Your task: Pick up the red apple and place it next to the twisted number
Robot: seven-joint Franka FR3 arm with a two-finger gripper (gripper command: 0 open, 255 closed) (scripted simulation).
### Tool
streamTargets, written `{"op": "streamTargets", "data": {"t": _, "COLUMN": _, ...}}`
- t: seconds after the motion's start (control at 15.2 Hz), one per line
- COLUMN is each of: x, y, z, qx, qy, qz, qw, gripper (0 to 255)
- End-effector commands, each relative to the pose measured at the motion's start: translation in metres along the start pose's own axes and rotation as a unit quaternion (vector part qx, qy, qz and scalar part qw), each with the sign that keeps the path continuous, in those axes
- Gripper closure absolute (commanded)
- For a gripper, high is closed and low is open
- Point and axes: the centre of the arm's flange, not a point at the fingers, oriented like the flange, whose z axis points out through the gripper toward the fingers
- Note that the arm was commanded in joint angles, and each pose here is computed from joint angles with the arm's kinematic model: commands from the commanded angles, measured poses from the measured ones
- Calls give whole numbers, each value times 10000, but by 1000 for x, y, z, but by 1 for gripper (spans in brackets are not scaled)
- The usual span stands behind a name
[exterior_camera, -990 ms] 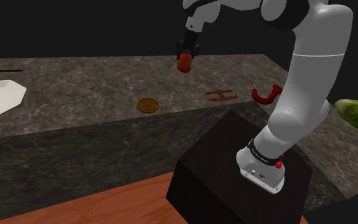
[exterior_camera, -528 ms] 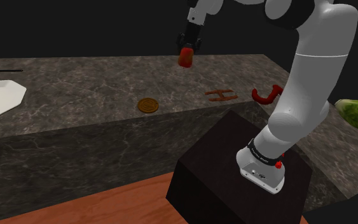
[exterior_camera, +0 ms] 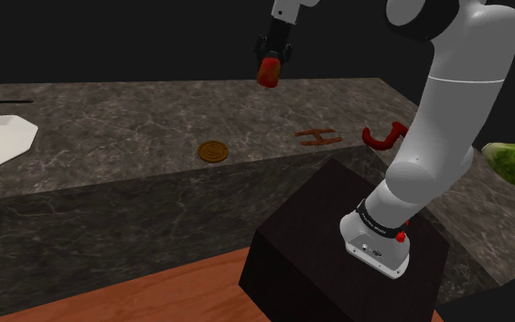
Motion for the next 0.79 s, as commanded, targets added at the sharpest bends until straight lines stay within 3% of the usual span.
{"op": "streamTargets", "data": {"t": 0.0, "x": -2, "y": -1, "z": -11, "qx": 0, "qy": -2, "qz": 1, "qw": 10000, "gripper": 255}}
{"op": "streamTargets", "data": {"t": 0.13, "x": -3, "y": -3, "z": -19, "qx": 0, "qy": -2, "qz": 1, "qw": 10000, "gripper": 255}}
{"op": "streamTargets", "data": {"t": 0.73, "x": -27, "y": 112, "z": -39, "qx": 0, "qy": -2, "qz": 1, "qw": 10000, "gripper": 255}}
